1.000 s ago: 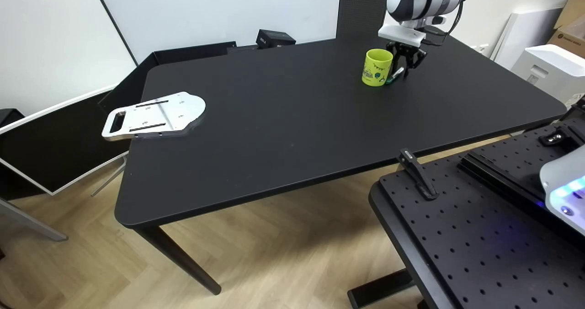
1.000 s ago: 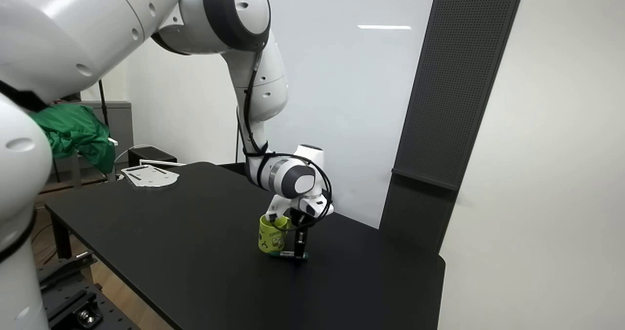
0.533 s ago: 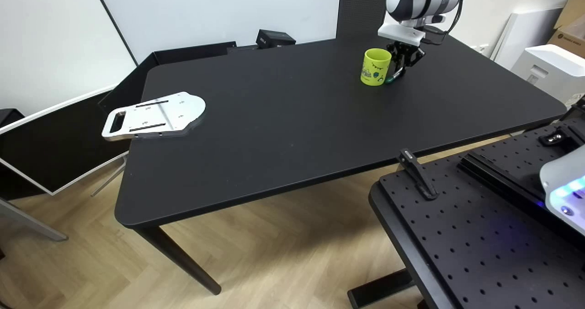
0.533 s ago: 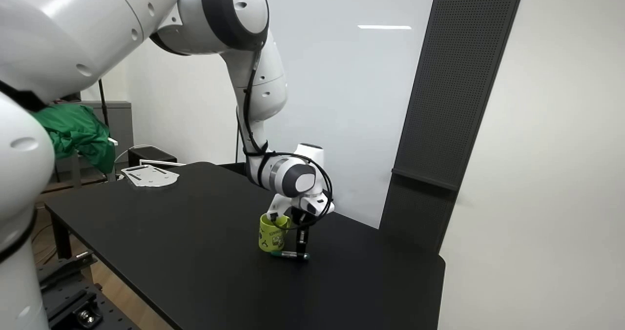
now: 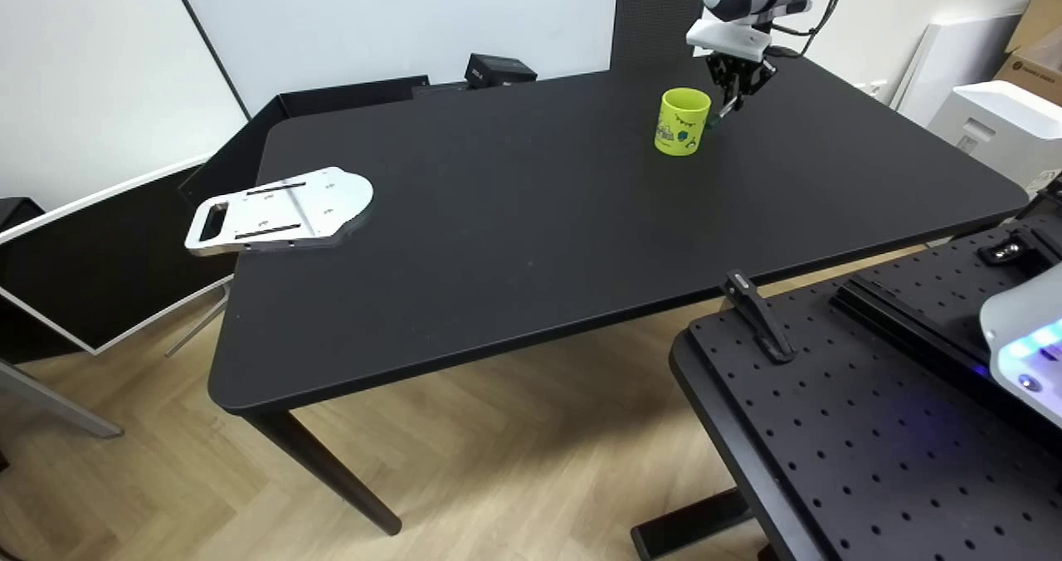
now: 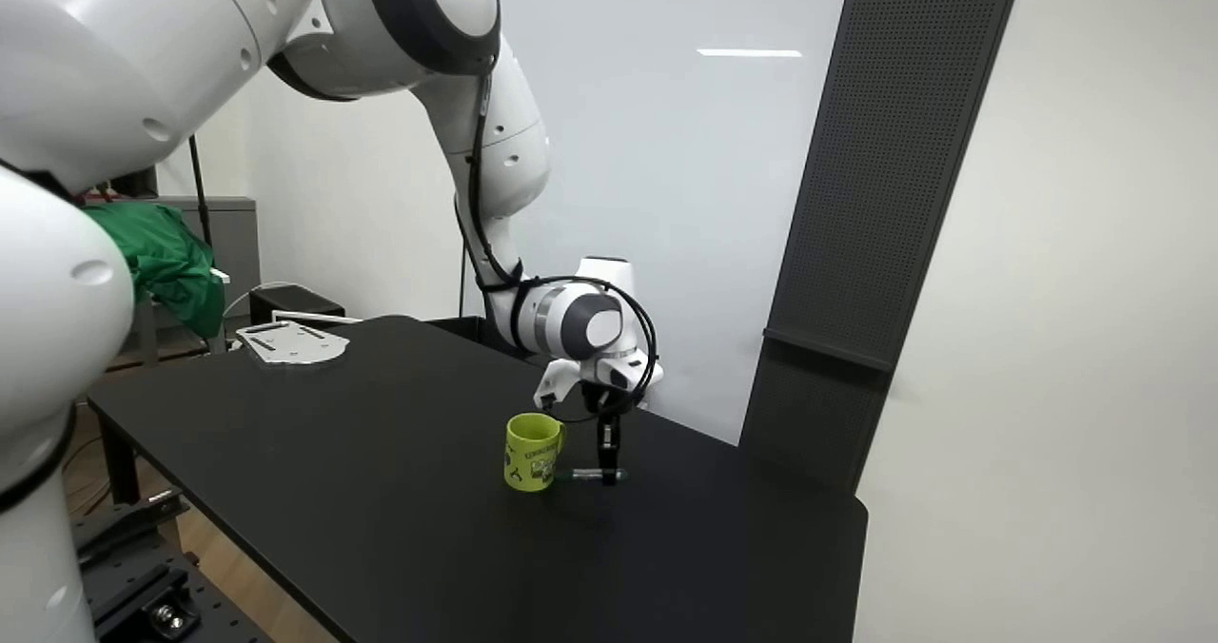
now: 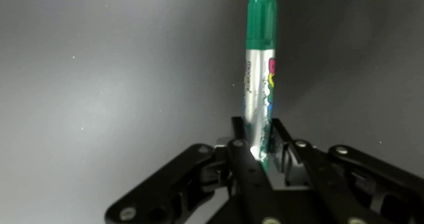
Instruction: Place the green marker inside the yellow mug
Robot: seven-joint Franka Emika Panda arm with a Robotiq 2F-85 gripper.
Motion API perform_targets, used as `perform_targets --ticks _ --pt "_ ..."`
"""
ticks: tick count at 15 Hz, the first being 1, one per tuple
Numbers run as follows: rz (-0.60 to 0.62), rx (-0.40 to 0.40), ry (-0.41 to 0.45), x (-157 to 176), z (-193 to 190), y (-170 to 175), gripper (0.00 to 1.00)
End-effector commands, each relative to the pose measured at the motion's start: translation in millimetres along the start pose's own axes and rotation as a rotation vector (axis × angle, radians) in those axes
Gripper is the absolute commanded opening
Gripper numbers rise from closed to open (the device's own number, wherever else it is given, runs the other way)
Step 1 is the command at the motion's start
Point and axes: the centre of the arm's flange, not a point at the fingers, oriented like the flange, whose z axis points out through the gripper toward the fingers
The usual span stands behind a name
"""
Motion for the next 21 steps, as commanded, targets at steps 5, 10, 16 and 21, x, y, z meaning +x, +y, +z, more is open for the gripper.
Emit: perform_targets --ticks 5,10,16,21 --pt "0.0 -0.054 0.18 -3.8 -61.0 -15.7 0.06" --pt "-0.04 -0.056 0.304 -21.7 -85.7 -25.4 0.06" --pt "-0.119 -0.032 0.395 -64.3 -93.1 -39.6 0.06" --pt "-0.175 -0.026 0.479 -93.7 -100.7 -48.2 0.06"
